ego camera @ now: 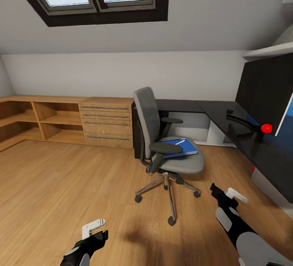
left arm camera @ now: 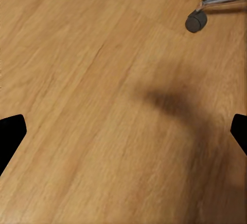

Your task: In the bedroom, organize the workspace by keeping the computer under the desk, ensuring the monitor is on the desk, placing the keyboard on the desk next to the monitor, placing the mouse on the desk next to the keyboard, moving the folder from the swivel chair onto the desk next to the mouse, stacking the notebook on top of the folder with the pen on top of the notebook, and positioning the swivel chair next to the desk.

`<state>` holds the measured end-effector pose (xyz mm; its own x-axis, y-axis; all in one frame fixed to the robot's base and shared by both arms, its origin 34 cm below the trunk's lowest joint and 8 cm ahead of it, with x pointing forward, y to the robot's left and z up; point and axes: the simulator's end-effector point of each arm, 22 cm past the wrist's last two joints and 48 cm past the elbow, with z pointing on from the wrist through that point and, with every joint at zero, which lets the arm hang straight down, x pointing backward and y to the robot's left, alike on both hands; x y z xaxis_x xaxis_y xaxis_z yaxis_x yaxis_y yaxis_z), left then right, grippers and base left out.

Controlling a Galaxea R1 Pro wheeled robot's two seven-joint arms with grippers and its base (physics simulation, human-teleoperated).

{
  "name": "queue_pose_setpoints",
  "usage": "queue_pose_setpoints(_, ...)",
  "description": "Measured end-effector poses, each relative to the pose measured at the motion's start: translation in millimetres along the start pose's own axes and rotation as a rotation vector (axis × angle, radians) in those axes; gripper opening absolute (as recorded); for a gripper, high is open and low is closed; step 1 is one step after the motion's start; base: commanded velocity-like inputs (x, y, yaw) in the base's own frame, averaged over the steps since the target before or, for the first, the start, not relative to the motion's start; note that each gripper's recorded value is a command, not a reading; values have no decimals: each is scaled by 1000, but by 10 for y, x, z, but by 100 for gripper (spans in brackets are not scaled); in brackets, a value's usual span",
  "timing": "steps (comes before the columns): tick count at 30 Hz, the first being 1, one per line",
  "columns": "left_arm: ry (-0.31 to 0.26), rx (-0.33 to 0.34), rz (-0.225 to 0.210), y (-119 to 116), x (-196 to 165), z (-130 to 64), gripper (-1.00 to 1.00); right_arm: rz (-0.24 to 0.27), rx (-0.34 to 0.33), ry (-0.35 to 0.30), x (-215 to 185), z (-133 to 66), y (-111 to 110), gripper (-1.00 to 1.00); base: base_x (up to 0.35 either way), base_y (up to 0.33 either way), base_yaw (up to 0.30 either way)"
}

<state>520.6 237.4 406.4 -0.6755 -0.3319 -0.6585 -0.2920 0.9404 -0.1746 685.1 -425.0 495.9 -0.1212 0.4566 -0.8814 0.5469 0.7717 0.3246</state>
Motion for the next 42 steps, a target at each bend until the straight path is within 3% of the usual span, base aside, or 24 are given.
queue_pose_setpoints(13,-2,-9,-9,63,-18,5,100,-3,-4,-16,-10,-13,29,100,0,0,-5)
queue_pose_setpoints(15,-2,-9,-8,62,-17,5,100,6,-21,-6,77,-58,174,100,0,0,0)
queue_pose_setpoints(22,-2,-6,-8,54,-16,5,100,15,-34,-1,143,-100,291,100,0,6,-10)
queue_pose_setpoints(35,-12,-1,-8,32,-54,-18,100,25,-41,-39,49,-131,328,100,0,111,-224)
queue_pose_setpoints(42,-13,-2,-8,38,-59,-20,100,25,-42,-40,42,-131,330,100,0,2,-37)
